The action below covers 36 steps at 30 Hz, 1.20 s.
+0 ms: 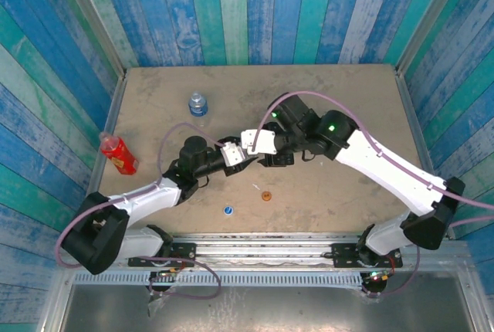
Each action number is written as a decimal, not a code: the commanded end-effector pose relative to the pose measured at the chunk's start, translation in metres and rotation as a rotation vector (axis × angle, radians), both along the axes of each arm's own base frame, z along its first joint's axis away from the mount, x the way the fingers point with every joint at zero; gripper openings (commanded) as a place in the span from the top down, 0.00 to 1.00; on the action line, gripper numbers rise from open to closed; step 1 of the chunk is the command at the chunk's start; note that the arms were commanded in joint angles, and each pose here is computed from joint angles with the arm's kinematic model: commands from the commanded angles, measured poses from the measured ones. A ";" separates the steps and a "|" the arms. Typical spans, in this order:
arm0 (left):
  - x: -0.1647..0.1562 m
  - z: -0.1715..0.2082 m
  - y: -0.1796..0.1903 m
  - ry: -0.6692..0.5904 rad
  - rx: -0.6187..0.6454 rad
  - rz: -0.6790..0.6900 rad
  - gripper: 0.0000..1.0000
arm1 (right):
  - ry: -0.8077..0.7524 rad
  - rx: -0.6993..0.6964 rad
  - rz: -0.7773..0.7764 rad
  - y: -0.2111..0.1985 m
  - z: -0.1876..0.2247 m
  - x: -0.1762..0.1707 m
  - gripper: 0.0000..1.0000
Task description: Screw on the bottle caps
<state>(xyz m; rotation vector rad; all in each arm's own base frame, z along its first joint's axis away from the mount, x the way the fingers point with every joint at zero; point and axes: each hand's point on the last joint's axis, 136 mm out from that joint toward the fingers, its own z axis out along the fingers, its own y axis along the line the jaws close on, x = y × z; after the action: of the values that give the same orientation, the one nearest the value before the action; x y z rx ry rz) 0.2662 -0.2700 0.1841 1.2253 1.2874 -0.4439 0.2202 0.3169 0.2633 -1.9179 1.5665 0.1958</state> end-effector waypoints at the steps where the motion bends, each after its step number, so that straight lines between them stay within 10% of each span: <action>1: -0.005 0.017 0.000 -0.059 -0.004 -0.019 0.40 | -0.057 -0.045 0.031 0.000 0.002 0.006 0.46; 10: -0.005 0.026 0.002 -0.083 -0.029 -0.007 0.40 | -0.004 -0.040 -0.024 0.004 -0.002 0.009 0.76; 16: 0.014 0.043 0.012 -0.152 -0.083 0.117 0.42 | 0.254 0.301 -0.576 0.018 0.025 0.052 0.86; 20: 0.026 0.048 0.013 -0.188 -0.083 0.161 0.43 | 0.768 0.535 -0.944 0.027 0.024 0.050 0.86; 24: 0.025 0.057 0.009 -0.208 -0.087 0.137 0.43 | 0.871 0.571 -0.881 0.039 0.034 0.044 0.71; 29: 0.023 0.056 0.008 -0.217 -0.061 0.118 0.42 | 0.586 0.484 -0.631 0.013 0.048 0.045 0.44; 36: 0.022 0.047 0.010 -0.226 -0.002 0.119 0.39 | 0.190 0.240 -0.193 -0.007 0.051 0.024 0.32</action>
<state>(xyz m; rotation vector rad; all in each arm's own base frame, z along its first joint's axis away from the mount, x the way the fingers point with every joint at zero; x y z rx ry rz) 0.2912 -0.2582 0.2188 1.1334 1.2117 -0.2329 0.2615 0.3202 0.3084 -1.2504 2.0195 0.6392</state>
